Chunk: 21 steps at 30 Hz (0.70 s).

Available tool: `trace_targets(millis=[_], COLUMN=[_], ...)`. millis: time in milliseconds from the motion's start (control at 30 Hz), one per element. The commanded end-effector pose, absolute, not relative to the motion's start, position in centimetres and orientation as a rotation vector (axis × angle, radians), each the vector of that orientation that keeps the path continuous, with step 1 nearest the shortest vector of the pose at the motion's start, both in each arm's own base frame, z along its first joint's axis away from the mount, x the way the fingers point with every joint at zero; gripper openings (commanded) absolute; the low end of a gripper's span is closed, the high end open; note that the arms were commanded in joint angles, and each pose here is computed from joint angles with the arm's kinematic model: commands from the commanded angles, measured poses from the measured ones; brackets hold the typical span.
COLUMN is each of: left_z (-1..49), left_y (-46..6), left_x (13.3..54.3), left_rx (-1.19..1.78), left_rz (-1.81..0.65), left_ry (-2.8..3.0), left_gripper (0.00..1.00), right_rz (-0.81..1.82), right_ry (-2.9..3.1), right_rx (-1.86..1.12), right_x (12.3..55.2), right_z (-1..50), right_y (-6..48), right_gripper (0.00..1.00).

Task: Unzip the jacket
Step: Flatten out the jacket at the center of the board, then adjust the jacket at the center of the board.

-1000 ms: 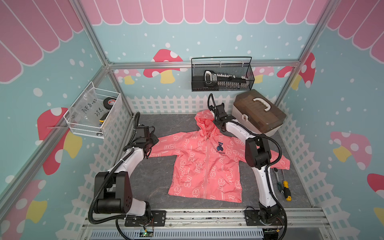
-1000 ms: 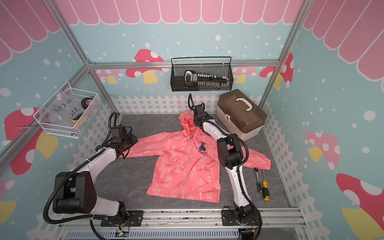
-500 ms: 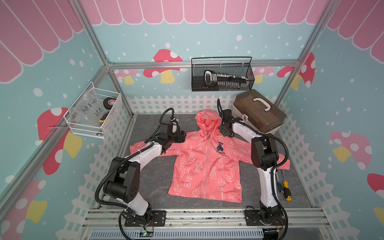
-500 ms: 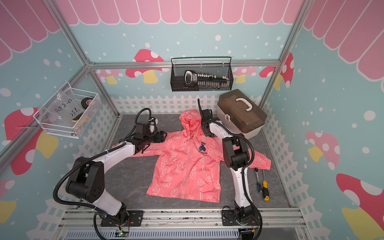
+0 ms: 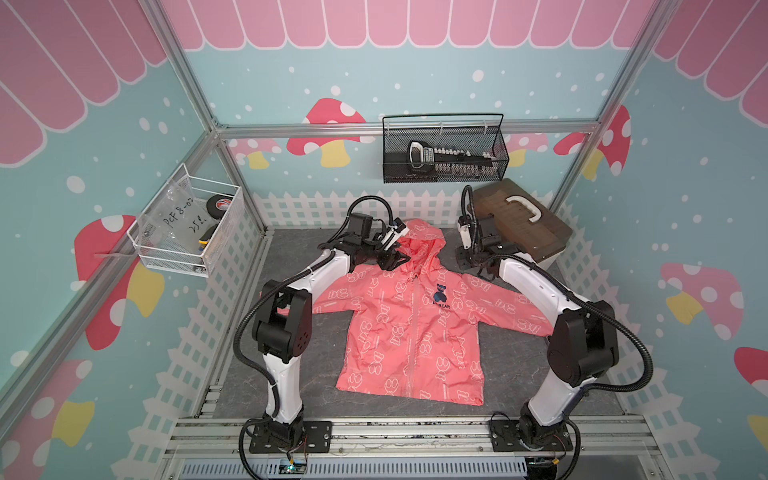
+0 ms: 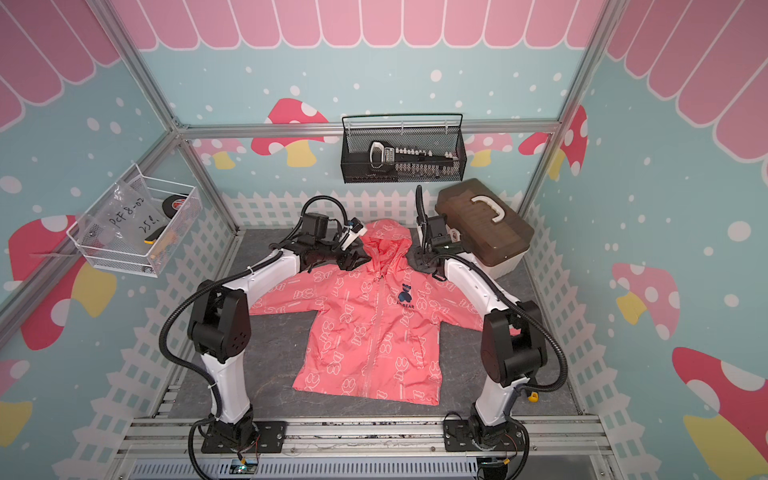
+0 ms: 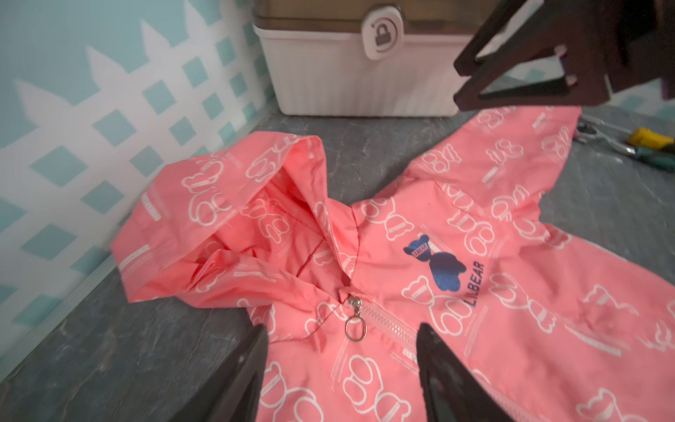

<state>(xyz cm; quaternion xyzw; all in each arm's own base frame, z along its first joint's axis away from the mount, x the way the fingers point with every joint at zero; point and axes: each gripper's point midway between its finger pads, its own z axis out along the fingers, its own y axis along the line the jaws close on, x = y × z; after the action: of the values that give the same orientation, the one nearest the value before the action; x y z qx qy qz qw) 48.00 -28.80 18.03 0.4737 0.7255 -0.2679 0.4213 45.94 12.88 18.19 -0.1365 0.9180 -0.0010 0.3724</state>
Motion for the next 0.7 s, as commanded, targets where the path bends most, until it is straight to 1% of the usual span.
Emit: trace_targets(millis=[0, 67, 133, 233, 367, 533, 667], left_z=[15.5, 14.7, 14.2, 12.9, 10.5, 10.4, 8.6], left_y=[-30.3, -30.7, -31.2, -31.5, -31.6, -32.6, -32.2], left_x=[45.3, 43.9, 44.4, 45.2, 46.3, 48.5, 49.6], left_rx=[1.493, 1.655, 1.704, 1.789, 1.938, 1.945, 2.014], left_rz=[-0.779, -0.818, -0.819, -0.799, -0.694, -0.616, -0.492], left_ry=[1.65, 1.508, 1.487, 1.473, 1.475, 1.442, 1.453], left_gripper=[0.61, 0.54, 0.53, 0.55, 0.59, 0.64, 0.65], right_rz=[0.197, 0.241, 0.262, 0.293, 0.355, 0.388, 0.405], right_ry=[2.308, 2.287, 2.262, 2.218, 2.16, 2.123, 2.127], right_rx=[-0.357, -0.383, -0.423, -0.469, -0.506, -0.528, -0.555], right_x=[44.6, 43.6, 42.6, 41.2, 39.0, 36.9, 35.9], right_z=[17.6, 17.3, 17.2, 17.3, 17.9, 18.1, 18.0], right_y=[15.1, 15.6, 15.9, 16.2, 16.7, 17.3, 18.0], right_gripper=[0.3, 0.3, 0.3, 0.32, 0.35, 0.37, 0.37])
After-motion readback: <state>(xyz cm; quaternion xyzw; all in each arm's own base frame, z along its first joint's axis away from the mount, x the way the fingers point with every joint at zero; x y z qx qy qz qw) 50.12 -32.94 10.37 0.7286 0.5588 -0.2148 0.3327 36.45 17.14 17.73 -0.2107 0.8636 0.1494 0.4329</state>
